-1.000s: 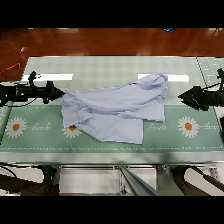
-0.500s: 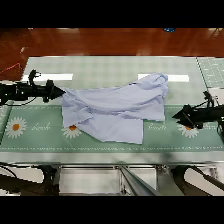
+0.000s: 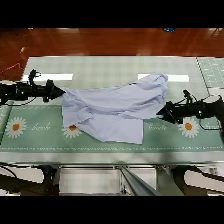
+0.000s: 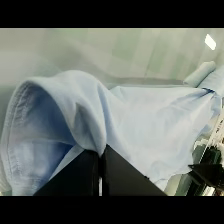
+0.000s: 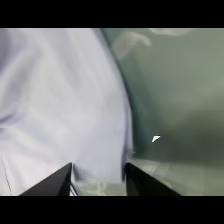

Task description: Fold the shirts.

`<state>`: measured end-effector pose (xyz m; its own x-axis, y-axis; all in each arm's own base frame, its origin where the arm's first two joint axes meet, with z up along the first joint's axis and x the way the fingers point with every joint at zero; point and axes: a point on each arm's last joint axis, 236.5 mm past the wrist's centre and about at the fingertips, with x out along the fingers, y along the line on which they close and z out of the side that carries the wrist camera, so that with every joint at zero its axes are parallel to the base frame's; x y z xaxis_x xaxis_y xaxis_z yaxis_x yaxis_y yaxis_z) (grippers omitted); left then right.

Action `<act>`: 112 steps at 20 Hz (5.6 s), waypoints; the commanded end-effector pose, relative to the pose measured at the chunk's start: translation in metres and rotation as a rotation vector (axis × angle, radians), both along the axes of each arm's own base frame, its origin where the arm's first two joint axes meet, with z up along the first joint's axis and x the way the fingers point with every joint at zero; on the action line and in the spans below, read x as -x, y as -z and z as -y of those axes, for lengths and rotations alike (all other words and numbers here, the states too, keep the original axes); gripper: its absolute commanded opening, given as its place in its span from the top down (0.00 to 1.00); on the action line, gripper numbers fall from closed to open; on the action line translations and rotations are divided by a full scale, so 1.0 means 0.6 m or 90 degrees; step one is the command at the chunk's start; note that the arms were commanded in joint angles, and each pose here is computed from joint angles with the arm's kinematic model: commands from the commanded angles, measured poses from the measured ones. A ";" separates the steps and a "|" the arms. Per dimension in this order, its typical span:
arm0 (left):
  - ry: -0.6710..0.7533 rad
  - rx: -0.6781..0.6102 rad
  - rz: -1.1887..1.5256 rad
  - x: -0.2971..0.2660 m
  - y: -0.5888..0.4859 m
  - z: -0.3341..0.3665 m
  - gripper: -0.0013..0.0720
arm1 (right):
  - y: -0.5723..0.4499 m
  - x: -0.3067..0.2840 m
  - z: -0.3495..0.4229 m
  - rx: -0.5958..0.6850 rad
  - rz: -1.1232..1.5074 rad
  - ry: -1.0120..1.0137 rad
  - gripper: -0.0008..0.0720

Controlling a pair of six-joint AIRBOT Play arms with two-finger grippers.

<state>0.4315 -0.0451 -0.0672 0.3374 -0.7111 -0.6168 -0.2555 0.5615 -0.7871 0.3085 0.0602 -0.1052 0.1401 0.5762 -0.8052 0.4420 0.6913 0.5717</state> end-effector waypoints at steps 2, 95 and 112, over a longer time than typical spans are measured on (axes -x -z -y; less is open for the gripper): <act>0.001 0.000 0.002 0.000 -0.003 0.000 0.95 | -0.010 -0.079 -0.038 0.003 0.075 -0.026 0.95; -0.036 -0.132 -0.199 0.341 -0.026 -0.058 0.29 | -0.159 0.076 0.157 0.203 0.120 0.008 0.43; -0.075 -0.108 -0.243 0.390 0.073 0.015 0.29 | -0.147 0.121 0.076 0.119 0.154 0.050 0.43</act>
